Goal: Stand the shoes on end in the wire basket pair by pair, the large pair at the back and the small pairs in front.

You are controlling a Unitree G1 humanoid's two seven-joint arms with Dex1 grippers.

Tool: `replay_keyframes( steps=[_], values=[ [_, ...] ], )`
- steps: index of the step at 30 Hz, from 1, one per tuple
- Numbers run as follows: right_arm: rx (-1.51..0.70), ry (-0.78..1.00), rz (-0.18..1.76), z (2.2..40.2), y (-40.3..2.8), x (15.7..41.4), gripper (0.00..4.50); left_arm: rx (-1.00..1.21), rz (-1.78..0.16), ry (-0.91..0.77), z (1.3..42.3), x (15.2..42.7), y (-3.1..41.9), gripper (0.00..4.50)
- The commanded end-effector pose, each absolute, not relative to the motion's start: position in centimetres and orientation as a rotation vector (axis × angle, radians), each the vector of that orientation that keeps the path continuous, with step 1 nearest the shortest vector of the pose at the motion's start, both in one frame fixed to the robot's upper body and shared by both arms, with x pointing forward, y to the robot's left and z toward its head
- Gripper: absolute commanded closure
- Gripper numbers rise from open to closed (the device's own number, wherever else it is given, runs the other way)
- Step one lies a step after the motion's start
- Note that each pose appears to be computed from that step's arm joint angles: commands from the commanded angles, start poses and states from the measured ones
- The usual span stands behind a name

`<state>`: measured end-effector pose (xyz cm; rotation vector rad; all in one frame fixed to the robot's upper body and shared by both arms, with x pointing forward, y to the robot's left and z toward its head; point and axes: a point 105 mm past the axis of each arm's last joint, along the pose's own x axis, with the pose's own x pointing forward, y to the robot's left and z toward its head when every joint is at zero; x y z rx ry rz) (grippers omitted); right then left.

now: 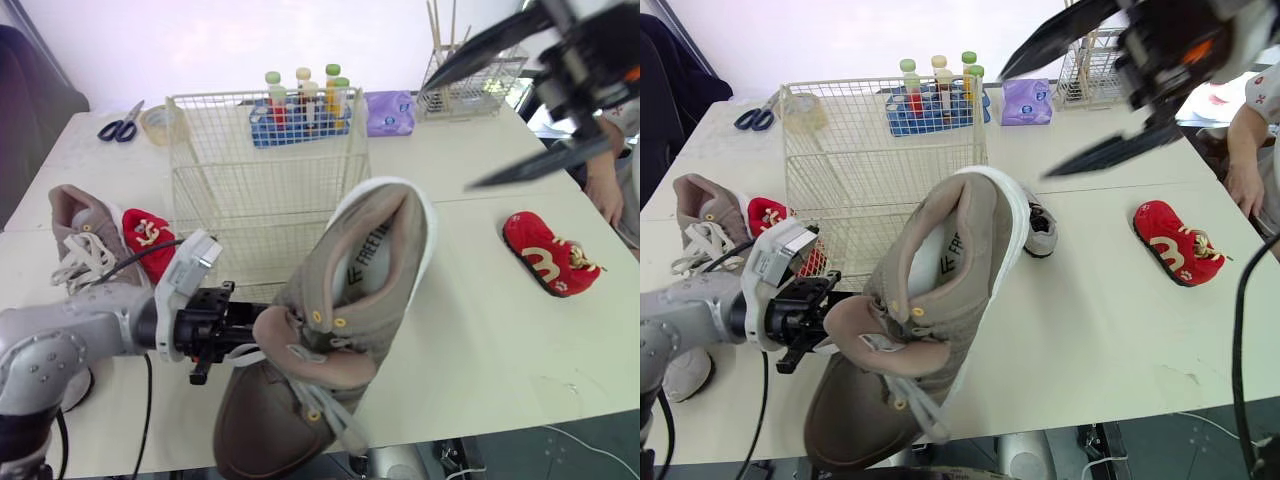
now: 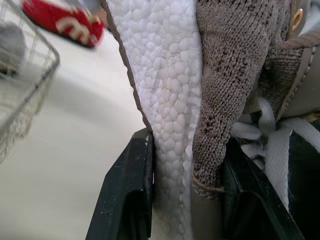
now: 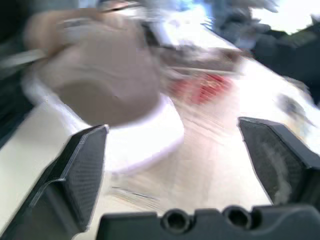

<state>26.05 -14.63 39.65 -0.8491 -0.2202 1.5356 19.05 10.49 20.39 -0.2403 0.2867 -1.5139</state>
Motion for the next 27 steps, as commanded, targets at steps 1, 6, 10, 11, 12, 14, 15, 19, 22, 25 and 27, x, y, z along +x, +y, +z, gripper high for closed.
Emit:
replay_keyframes(
  steps=[1, 6, 10, 11, 12, 14, 15, 19, 22, 25, 27],
  values=[
    [-0.483, -0.248, 1.278, 41.9, -18.0, 26.4, 0.06, -0.231, -1.384, 0.084, 22.9, 19.9, 10.4, 3.5],
    [0.183, -0.1, 1.306, 38.0, -18.4, 26.2, 0.06, -0.32, -1.235, -0.074, 24.7, 21.4, 10.0, 3.5],
    [0.381, -0.039, 1.339, 35.2, -16.3, 25.9, 0.06, -0.364, -1.231, -0.084, 24.4, 21.6, 9.1, 3.5],
    [0.372, 0.0, 1.348, 34.2, -15.5, 25.7, 0.06, -0.367, -1.244, -0.078, 24.3, 21.5, 8.9, 3.5],
    [0.364, 0.026, 1.352, 33.5, -15.0, 25.6, 0.06, -0.368, -1.253, -0.074, 24.2, 21.4, 8.8, 3.5],
    [0.45, 0.031, 1.406, 33.5, -14.1, 25.1, 0.06, -0.354, -1.285, -0.06, 24.0, 21.2, 8.6, 3.5],
    [0.467, 0.038, 1.423, 33.5, -13.8, 24.8, 0.06, -0.347, -1.296, -0.055, 23.9, 21.1, 8.5, 3.5],
    [0.489, 0.053, 1.444, 33.0, -12.7, 24.7, 0.06, -0.337, -1.33, -0.048, 23.7, 21.1, 8.2, 3.5],
    [0.5, 0.06, 1.471, 32.8, -12.1, 24.4, 0.06, -0.327, -1.339, -0.049, 23.6, 21.2, 8.0, 3.5],
    [0.524, 0.057, 1.508, 33.0, -11.4, 24.0, 0.06, -0.311, -1.34, -0.048, 23.5, 21.3, 8.1, 3.5],
    [0.516, 0.065, 1.536, 32.8, -10.9, 23.6, 0.06, -0.289, -1.332, -0.04, 23.4, 21.6, 8.4, 3.5]
  ],
)
